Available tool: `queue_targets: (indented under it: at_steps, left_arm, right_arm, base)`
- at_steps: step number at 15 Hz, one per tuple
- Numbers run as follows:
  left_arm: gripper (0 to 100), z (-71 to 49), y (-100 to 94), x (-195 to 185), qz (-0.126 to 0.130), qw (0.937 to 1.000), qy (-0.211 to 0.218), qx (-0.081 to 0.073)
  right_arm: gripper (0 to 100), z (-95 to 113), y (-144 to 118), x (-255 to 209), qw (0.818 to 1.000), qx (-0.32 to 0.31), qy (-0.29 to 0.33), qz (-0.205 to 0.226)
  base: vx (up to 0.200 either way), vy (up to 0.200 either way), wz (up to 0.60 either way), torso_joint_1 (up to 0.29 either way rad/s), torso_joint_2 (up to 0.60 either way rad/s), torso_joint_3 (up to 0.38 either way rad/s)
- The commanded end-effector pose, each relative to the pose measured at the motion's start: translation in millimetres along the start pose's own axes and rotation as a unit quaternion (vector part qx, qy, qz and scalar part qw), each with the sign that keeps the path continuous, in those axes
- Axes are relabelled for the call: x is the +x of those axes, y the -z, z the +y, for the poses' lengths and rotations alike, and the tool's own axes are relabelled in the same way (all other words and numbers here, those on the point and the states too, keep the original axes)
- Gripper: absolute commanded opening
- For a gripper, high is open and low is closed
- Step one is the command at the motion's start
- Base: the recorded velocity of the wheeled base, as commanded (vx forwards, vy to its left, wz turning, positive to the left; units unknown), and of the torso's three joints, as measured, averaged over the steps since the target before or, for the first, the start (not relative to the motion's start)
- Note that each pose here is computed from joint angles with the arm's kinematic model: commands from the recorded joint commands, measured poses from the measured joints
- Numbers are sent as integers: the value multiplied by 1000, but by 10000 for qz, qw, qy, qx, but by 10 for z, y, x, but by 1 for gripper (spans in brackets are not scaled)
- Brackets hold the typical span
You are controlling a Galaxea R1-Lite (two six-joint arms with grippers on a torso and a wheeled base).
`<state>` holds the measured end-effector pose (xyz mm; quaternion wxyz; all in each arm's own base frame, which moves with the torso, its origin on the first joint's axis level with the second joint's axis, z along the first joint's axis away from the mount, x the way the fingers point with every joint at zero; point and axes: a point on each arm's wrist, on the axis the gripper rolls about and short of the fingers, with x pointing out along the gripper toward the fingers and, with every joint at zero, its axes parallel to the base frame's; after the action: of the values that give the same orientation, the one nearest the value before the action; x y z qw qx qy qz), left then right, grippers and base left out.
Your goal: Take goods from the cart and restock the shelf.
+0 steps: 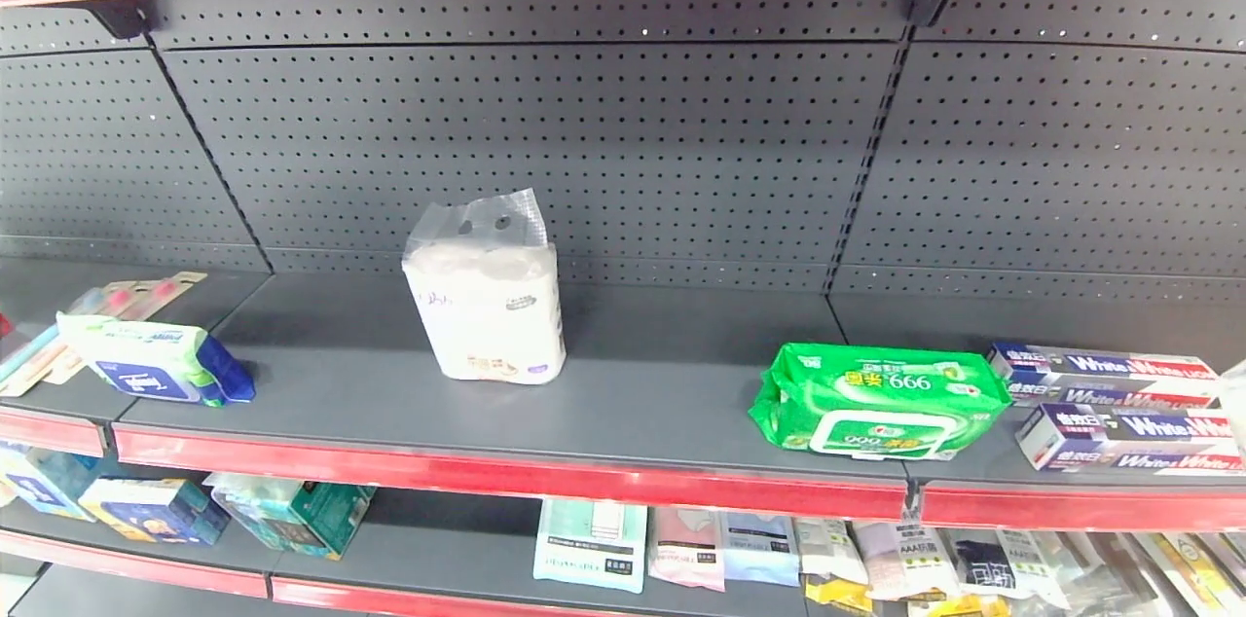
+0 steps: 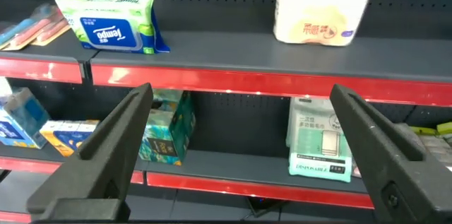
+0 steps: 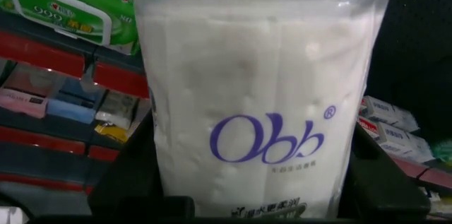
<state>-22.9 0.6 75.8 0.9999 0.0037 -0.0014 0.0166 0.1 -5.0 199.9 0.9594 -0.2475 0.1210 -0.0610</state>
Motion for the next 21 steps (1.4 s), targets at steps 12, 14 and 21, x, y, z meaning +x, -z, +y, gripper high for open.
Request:
queue_targets:
  at_steps: [12, 14, 21]
  left_arm:
    - [100, 0, 1, 9, 69, 10000, 5, 3]
    - [100, 0, -6, 34, 229, 9997, 45, 9]
    - [100, 2, -7, 41, 274, 9995, 122, 19]
  right_arm:
    - [0, 9, -24, 42, 9960, 806, -109, -375]
    - [0, 0, -40, 36, 9920, 1159, -99, -491]
    - [0, 92, 92, 131, 9919, 1247, -201, -100]
  base:
    - [0, 33, 0, 2, 0, 0]
    - [0, 0, 0, 0, 0, 0]
    - [0, 0, 0, 0, 0, 0]
